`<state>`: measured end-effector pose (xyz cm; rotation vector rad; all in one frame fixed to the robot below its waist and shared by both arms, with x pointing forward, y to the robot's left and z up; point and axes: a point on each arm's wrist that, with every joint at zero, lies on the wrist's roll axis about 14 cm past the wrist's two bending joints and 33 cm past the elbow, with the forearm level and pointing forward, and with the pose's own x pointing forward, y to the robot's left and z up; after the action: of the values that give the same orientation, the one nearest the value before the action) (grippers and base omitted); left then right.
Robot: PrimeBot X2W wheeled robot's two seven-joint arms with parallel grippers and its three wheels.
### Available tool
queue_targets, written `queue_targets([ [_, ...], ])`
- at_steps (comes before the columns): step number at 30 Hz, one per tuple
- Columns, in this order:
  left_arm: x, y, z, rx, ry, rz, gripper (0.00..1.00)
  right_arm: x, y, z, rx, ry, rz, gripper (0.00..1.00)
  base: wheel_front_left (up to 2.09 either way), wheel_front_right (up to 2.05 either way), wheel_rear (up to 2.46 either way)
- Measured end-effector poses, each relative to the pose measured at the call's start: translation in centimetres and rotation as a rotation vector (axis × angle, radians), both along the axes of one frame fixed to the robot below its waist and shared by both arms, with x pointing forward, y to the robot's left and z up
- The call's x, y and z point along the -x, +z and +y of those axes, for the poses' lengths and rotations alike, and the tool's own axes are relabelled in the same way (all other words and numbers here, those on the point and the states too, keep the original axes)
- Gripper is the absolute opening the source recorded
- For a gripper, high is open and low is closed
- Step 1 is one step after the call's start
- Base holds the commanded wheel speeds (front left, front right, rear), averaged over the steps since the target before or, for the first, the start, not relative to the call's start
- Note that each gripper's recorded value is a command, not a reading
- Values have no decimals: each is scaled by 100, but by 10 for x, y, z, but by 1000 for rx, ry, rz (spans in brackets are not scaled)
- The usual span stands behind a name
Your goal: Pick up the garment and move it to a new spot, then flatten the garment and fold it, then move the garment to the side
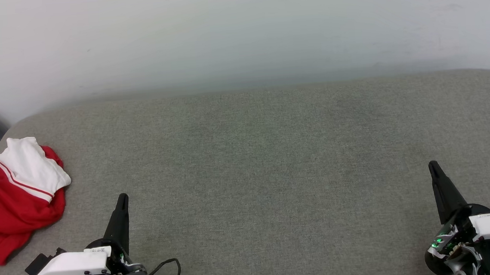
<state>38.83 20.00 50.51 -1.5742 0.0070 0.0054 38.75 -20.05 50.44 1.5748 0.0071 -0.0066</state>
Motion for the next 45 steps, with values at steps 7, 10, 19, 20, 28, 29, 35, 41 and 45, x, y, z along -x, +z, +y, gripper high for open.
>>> queue_targets([
  [7,0,0,0,0,0,0,0,0,0,0,0,0,0,0,0,0,0],
  [10,0,0,0,0,0,0,0,0,0,0,0,0,0,0,0,0,0],
  [19,0,0,0,0,0,0,0,0,0,0,0,0,0,0,0,0,0],
  [20,0,0,0,0,0,0,0,0,0,0,0,0,0,0,0,0,0],
  [28,8,-20,-3,6,-3,59,100,9,-19,-1,-3,-5,55,100,0,0,0],
  [29,8,-19,-4,5,-3,59,100,9,-19,-1,-3,-8,56,100,0,0,0],
  [35,6,-14,-12,-3,-9,42,100,8,-14,1,18,-16,42,100,0,0,0],
  [41,5,-11,-20,-65,-24,32,100,7,-11,4,90,-15,33,100,0,0,0],
  [45,5,-9,-24,-152,-34,28,100,7,-9,4,172,-11,30,100,0,0,0],
])
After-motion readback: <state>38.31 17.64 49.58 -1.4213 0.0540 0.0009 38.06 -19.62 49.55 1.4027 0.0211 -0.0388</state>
